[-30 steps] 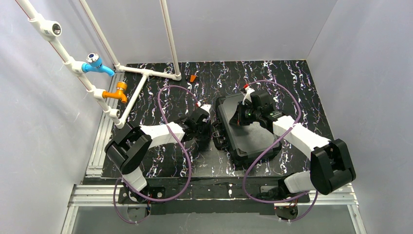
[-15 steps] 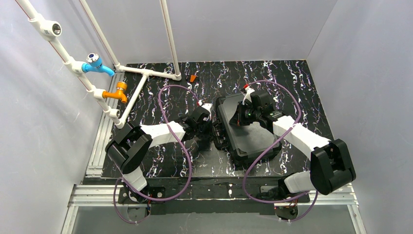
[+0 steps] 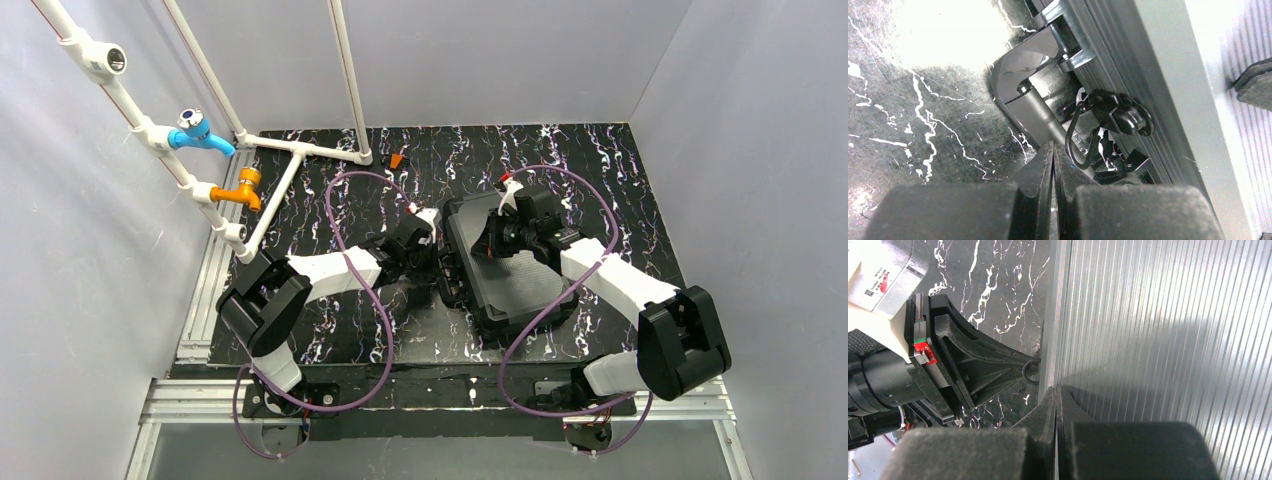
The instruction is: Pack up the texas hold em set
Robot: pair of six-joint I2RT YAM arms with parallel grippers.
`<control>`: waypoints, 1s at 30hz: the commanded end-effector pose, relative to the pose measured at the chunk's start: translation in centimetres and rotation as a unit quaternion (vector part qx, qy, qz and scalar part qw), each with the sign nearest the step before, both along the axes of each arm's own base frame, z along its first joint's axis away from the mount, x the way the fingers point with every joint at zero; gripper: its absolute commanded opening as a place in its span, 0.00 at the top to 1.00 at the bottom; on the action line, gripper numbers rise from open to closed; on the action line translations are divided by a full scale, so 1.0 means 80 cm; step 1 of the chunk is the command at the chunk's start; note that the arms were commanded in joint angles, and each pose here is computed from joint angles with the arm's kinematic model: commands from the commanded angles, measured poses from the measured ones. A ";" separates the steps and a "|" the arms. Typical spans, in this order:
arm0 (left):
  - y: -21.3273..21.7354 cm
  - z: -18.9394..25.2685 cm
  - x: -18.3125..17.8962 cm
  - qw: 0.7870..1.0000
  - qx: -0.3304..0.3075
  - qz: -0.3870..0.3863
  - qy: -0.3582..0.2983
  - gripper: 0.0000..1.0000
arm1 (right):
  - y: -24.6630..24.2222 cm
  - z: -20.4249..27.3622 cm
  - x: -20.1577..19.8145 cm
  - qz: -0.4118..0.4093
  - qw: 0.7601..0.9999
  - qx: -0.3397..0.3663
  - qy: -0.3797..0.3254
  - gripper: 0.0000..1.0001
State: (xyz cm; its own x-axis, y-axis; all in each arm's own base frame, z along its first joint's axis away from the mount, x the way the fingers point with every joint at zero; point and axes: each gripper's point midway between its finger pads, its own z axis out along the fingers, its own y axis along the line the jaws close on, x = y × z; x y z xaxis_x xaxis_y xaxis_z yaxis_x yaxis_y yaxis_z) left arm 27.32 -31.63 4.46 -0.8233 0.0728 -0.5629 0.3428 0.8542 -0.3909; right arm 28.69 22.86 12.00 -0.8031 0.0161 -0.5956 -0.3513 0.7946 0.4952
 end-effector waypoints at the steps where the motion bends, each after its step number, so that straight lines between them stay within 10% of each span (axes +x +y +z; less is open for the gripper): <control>1: -0.014 0.017 0.012 1.000 -0.019 -0.003 -0.010 1.00 | -0.057 -0.084 -0.055 -0.013 0.987 -0.117 0.106 0.99; 30: -0.033 0.022 0.019 0.999 -0.034 -0.012 -0.002 1.00 | -0.055 -0.089 -0.054 -0.009 0.987 -0.118 0.111 0.99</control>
State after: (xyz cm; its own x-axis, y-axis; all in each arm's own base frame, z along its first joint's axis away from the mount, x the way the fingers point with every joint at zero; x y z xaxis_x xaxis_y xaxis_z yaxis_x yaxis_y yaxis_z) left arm 28.09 -33.32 4.96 -0.8270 0.0678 -0.5582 0.3551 0.8326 -0.4250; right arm 28.68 22.88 11.98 -0.8026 0.0158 -0.5963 -0.3526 0.7937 0.4957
